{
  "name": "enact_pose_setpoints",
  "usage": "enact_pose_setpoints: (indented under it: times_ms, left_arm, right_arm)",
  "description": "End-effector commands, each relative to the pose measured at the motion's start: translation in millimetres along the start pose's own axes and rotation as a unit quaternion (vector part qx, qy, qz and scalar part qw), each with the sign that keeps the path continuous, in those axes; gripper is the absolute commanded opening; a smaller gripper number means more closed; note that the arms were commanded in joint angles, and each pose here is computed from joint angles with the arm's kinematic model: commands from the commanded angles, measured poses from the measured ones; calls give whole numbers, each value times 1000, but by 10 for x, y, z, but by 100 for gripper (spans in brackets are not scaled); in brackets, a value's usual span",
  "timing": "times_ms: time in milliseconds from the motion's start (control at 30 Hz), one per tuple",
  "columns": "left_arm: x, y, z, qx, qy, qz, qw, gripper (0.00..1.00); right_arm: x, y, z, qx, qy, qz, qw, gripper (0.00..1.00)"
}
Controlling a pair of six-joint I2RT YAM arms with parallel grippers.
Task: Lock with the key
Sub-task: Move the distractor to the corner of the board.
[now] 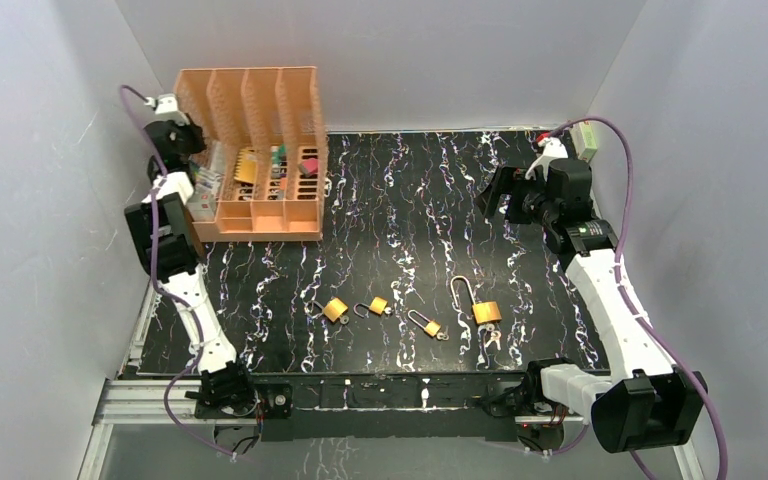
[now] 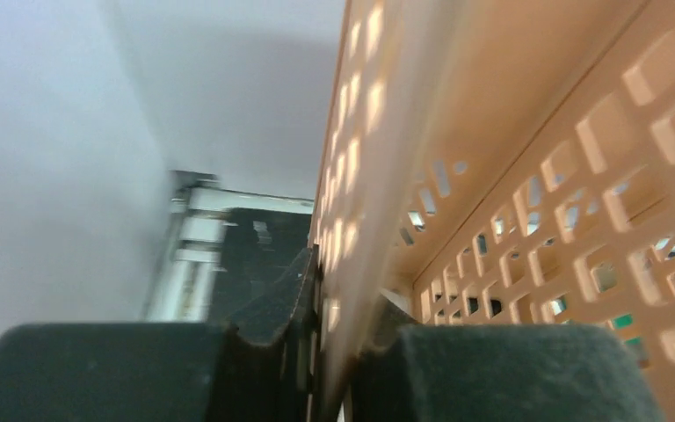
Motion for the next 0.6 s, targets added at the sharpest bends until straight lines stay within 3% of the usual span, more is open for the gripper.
enact_pose_setpoints:
  times_ms: [0,33,67,267,367,433,567]
  left_arm:
    - [-1083,360,-111,-47,-151,8,987,65]
    - [-1093,360,-130,-44,-154,5,987,89]
    - [-1120,345,-152,-37,-156,5,987,97]
    - [-2052,94,-687,-1,-219,-3,976,98]
    - [-2417,-130,-1188,8,-212,-33,977,98]
    - [-2489,-317,-1590,8,-192,-69,979,98]
    - [-2200,-978,-2357,34,-135,-94,986,98]
  right_arm:
    - [-258,239,-141,-32,-30,-22,999,98]
    - [-249,251,-146,-34,-28,-23,999,99]
    - [-238,260,-150,-37,-26,-23,999,99]
    - [-157,280,-173,-50,-23,-10,998,99]
    - [-111,290,-219,-58,-27,-4,998,99]
    - [-69,299,-251,-66,-29,3,997,99]
    - [-4,354,-381,-83,-34,8,996,98]
Point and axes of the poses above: each gripper's point midway between its finger pads, its own z axis out along the fingers, its own y axis along the line the jaws close on, x = y × z, the point moved 4 cm from there along -z, back along the fingers, and after that the axes turned 14 degrees about z, right-handed, at the moved point
